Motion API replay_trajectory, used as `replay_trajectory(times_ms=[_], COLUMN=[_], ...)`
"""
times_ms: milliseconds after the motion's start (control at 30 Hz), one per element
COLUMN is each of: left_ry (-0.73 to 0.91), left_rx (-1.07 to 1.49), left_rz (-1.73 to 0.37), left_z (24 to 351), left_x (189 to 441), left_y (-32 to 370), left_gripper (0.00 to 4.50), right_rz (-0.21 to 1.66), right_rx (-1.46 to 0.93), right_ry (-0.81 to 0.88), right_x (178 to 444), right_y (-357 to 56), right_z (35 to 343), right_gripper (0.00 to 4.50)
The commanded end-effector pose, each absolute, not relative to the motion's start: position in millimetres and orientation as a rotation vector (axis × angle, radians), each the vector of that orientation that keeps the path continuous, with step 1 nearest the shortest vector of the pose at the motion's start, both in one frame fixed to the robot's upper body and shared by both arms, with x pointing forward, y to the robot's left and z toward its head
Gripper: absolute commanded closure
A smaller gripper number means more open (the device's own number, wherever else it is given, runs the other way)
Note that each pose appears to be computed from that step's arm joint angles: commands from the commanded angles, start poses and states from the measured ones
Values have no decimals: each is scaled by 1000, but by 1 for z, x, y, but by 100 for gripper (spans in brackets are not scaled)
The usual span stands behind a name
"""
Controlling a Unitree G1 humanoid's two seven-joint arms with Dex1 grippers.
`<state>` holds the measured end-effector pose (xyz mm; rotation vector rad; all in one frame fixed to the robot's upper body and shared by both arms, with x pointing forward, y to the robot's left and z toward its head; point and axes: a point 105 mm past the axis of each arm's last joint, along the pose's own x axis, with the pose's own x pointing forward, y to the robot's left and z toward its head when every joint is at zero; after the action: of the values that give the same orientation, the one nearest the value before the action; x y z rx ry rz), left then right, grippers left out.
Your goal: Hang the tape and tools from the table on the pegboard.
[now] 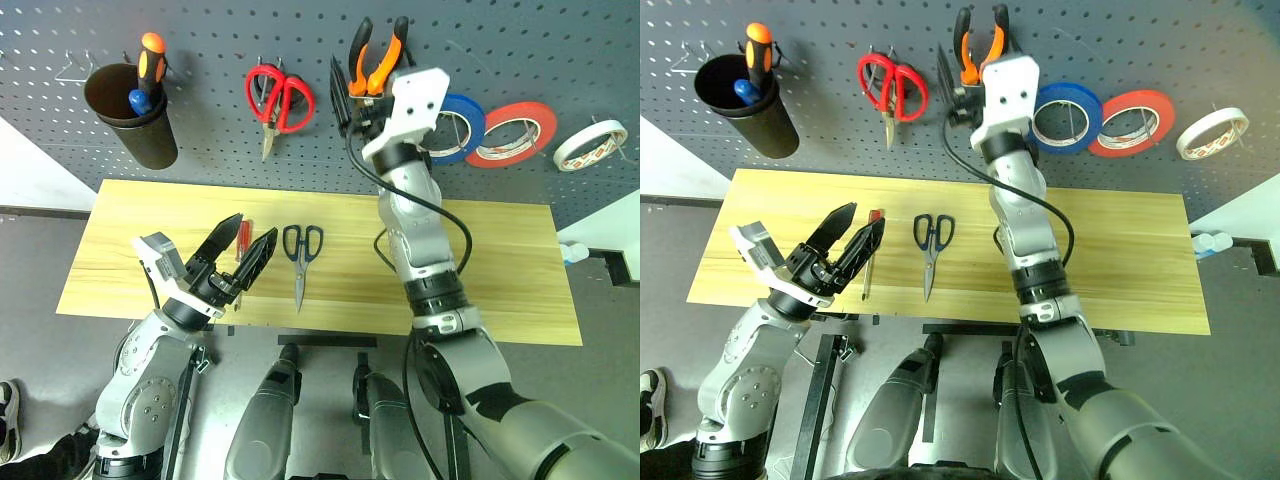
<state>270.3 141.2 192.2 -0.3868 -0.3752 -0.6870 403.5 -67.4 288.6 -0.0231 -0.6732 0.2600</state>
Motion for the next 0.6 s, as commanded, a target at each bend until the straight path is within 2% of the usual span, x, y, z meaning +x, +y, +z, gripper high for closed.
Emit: replay_trajectory(times_ms=[33, 600], left_ry=[-412, -424], left_rx=[-376, -372], left_rz=[-709, -726], left_z=[199, 200], left_x=[268, 275], left_y=[139, 138], left_gripper=[8, 8], right_rz=[228, 196], right_rx=[-3, -42], right_ry=[-704, -680], right_x=[398, 393], right_y=[-80, -96], right_z=[302, 295], right_gripper=[1, 1])
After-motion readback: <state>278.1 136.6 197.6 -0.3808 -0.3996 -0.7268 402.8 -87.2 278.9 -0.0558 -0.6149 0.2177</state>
